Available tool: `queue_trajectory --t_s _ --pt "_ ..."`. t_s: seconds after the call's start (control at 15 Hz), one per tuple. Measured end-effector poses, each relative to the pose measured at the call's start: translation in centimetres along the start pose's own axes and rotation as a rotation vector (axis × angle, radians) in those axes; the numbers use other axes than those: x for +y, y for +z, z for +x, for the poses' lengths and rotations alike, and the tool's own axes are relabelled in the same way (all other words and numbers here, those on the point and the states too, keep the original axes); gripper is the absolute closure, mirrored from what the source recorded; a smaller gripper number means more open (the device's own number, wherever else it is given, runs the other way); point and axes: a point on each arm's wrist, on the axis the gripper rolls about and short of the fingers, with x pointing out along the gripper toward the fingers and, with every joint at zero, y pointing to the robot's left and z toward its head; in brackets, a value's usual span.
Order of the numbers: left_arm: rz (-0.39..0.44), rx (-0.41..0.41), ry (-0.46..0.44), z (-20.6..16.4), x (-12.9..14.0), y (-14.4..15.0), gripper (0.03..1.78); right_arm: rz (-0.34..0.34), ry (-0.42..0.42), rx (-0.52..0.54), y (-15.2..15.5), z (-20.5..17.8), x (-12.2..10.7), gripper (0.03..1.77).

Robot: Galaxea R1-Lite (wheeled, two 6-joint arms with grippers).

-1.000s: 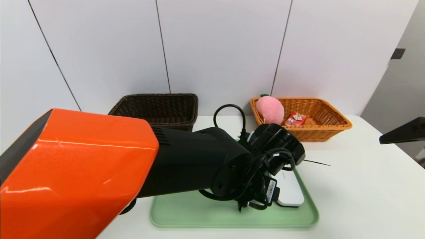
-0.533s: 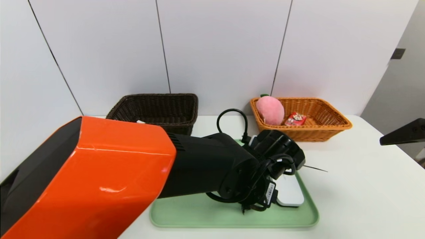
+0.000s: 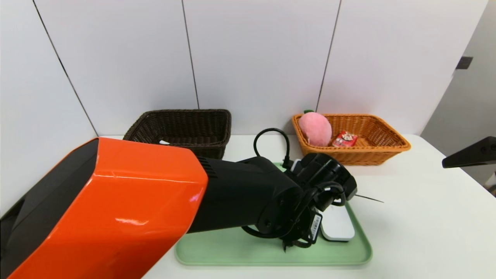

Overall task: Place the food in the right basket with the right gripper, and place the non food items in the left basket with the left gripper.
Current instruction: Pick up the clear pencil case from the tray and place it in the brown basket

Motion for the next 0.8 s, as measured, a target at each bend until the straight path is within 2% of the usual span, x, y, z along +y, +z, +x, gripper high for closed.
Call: queue_trajectory --t_s 0.07,0.13,0.53,0.8 --pt "0.0 0.001 0.0 0.0 0.0 0.0 1.03 0.001 -0.001 -0.001 0.0 0.0 0.0 0.1" --pt "0.0 0.0 0.001 -0.1 0.0 0.0 1.23 0.001 -0.001 0.0 0.0 0.0 0.0 0.1" --pt "-0.028 -0.024 0.005 -1.3 1.3 1.0 1.24 0.006 -0.003 -0.002 0.0 0.0 -0.1 0.1" --pt "-0.067 -0.121 0.024 -4.8 5.0 3.6 1.24 0.003 0.018 -0.005 0.1 -0.1 0.0 0.1"
